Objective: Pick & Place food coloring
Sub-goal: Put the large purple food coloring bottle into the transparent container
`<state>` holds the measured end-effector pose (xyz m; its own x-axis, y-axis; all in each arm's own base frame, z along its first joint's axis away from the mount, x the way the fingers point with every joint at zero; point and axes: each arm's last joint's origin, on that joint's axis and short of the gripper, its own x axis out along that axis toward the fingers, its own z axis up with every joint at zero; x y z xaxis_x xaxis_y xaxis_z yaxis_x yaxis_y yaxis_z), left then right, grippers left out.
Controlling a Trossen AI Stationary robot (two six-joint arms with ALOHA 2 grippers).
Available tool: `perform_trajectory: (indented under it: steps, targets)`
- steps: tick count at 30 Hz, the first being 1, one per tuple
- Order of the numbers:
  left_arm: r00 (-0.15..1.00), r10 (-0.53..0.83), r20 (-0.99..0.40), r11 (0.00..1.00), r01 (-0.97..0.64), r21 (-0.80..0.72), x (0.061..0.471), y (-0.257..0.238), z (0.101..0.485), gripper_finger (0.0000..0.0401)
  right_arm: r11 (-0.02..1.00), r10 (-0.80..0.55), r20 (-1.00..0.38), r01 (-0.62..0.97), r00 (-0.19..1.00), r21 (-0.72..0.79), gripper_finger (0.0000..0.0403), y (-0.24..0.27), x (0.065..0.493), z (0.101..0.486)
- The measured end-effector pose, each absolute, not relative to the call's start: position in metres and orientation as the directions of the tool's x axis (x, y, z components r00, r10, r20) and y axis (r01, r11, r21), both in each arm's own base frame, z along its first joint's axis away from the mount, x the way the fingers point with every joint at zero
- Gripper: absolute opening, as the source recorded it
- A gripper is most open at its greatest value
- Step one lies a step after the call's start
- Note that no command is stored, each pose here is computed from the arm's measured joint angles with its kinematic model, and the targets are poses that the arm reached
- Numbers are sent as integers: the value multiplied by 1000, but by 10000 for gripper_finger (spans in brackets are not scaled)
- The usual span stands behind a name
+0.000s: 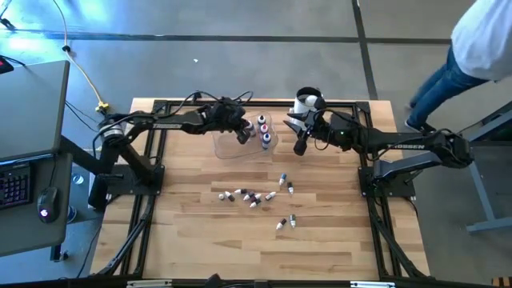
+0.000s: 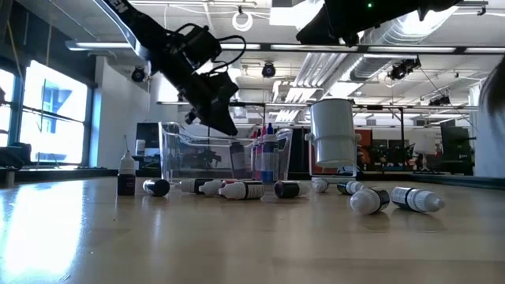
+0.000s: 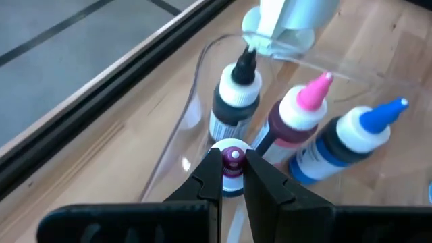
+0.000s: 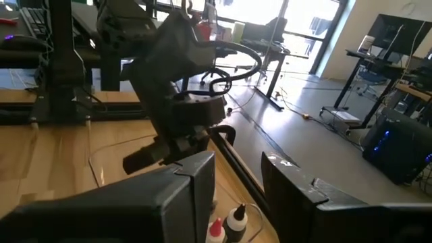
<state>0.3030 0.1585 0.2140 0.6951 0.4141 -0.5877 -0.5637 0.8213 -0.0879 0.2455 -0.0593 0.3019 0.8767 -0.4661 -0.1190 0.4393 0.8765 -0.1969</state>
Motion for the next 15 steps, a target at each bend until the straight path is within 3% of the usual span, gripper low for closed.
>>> perform_trajectory:
  steps: [10,15]
  targets:
    - [688,421,-591,821,-566,-74,309,162,212,30,881,-458,-119,433,881,-188,114,-59,246,302]
    - [683,421,-597,822,-565,-66,309,162,212,57,882,-457,-119,432,881,-186,114,-59,246,302]
